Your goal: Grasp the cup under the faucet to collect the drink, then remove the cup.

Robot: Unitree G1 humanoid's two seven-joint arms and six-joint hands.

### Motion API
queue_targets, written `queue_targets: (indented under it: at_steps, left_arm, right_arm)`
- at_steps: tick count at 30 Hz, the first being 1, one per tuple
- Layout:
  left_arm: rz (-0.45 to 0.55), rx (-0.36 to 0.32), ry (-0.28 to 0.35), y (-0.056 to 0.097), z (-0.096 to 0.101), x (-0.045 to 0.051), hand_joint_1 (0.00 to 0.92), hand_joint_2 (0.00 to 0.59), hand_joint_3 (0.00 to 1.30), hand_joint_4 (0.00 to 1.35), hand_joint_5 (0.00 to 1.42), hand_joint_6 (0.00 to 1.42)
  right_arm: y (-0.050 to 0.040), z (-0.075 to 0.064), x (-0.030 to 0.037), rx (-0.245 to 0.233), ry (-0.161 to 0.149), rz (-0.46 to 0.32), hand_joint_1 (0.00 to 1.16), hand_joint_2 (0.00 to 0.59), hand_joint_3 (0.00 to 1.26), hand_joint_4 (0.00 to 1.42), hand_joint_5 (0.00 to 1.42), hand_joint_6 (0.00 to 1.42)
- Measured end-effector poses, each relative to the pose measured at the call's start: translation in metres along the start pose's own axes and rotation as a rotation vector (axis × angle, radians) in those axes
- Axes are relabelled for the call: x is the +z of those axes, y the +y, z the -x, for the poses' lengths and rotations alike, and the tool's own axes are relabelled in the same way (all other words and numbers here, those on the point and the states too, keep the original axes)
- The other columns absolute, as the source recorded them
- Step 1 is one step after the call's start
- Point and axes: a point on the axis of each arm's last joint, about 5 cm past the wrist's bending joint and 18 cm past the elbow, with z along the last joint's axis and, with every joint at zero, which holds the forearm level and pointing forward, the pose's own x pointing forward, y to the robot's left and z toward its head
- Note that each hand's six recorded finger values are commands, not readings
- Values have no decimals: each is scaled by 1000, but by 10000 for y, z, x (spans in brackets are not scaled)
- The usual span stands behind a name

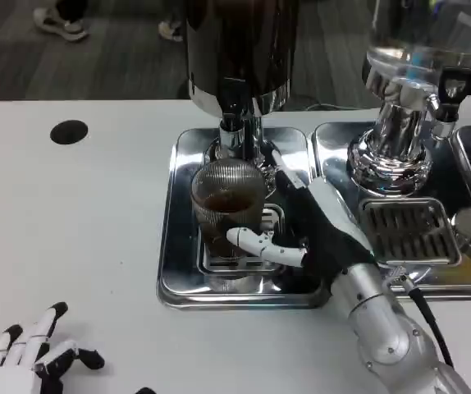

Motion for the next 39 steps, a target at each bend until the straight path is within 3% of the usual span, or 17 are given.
queue_targets:
  at_steps: [9,15,21,30,34,39]
  left_arm:
    - [25,2,21,-2,15,-13,0,122,665,92,180,115]
    - [25,2,26,-8,31,-25,0,124,666,95,180,115]
    - [24,0,30,-11,40,-34,0,125,666,96,180,115]
    - [22,18,70,33,63,-92,0,122,672,103,180,115]
    - [28,13,78,34,92,-95,0,122,673,105,180,115]
    - [31,14,79,36,94,-96,0,122,676,106,180,115]
  right_arm:
    - [80,4,-26,12,12,-7,611,185,0,0,0,83]
    - [114,-7,-11,24,0,-8,634,182,0,22,22,96]
    - [144,-10,-24,-14,-3,-14,688,182,3,118,109,151]
    - [192,-45,-55,-20,0,-26,691,182,21,166,153,171]
    - [216,-65,-54,-19,-4,-34,700,187,88,219,193,196]
    - [236,-80,-49,-36,-6,-43,736,185,271,341,295,271]
